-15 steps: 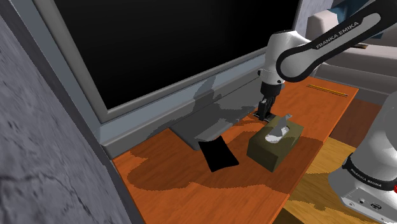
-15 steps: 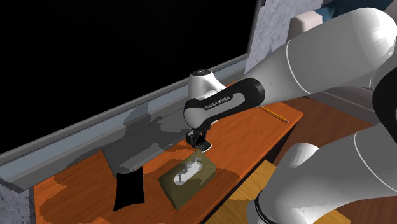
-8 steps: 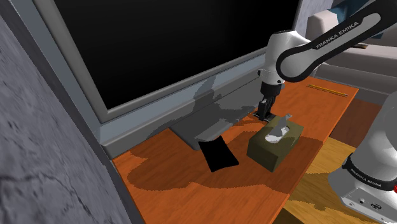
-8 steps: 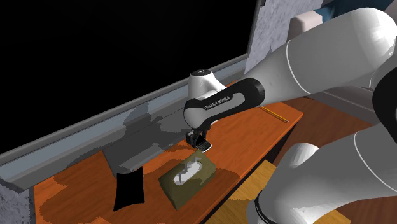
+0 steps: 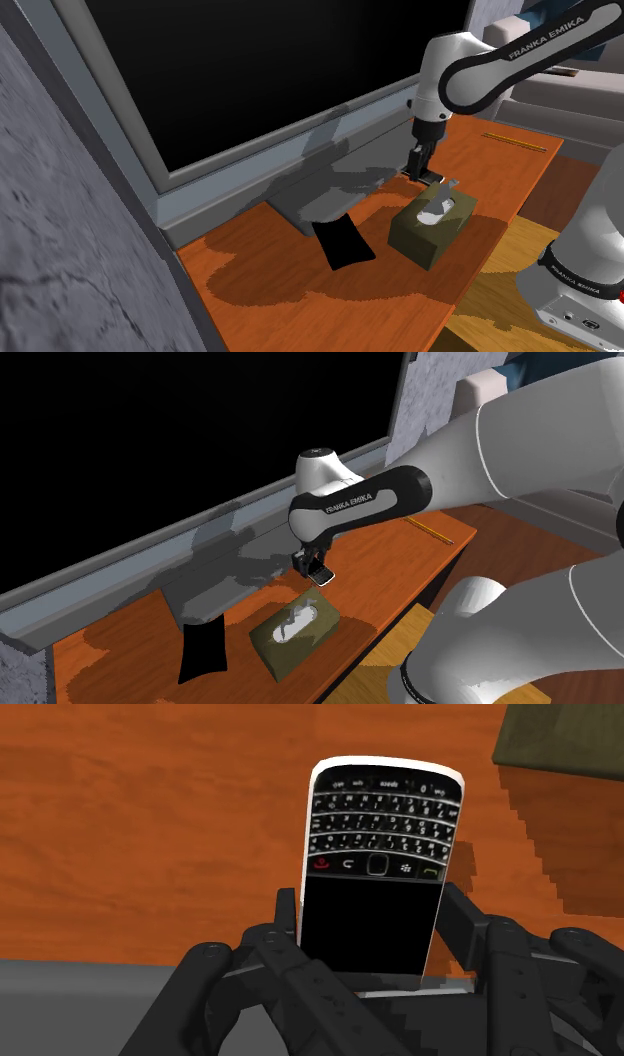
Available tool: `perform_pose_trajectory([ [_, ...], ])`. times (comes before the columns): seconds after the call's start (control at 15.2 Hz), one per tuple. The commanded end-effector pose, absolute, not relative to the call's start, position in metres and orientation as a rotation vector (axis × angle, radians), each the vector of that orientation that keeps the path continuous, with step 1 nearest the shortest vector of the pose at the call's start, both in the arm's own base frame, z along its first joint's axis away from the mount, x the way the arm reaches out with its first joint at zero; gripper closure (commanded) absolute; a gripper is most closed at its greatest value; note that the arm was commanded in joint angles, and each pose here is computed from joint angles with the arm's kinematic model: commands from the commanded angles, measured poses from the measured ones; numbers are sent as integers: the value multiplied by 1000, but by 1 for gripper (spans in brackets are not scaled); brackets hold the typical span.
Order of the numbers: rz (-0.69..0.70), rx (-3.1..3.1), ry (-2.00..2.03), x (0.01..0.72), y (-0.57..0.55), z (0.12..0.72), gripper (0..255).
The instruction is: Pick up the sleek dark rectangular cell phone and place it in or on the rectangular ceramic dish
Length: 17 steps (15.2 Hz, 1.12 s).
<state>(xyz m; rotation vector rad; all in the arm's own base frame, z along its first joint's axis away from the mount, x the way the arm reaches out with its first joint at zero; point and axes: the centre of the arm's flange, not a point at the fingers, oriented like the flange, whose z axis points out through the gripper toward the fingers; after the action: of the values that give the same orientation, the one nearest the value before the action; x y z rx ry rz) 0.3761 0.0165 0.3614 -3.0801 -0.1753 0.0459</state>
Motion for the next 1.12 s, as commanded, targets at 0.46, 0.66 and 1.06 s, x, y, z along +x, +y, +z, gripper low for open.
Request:
perform_pose_trajectory([
  [0.46, 47, -3080, -175, 377, 18, 410, 255],
  [0.66, 47, -3080, -175, 377, 18, 426, 255],
  [1.06, 47, -3080, -175, 376, 18, 454, 255],
])
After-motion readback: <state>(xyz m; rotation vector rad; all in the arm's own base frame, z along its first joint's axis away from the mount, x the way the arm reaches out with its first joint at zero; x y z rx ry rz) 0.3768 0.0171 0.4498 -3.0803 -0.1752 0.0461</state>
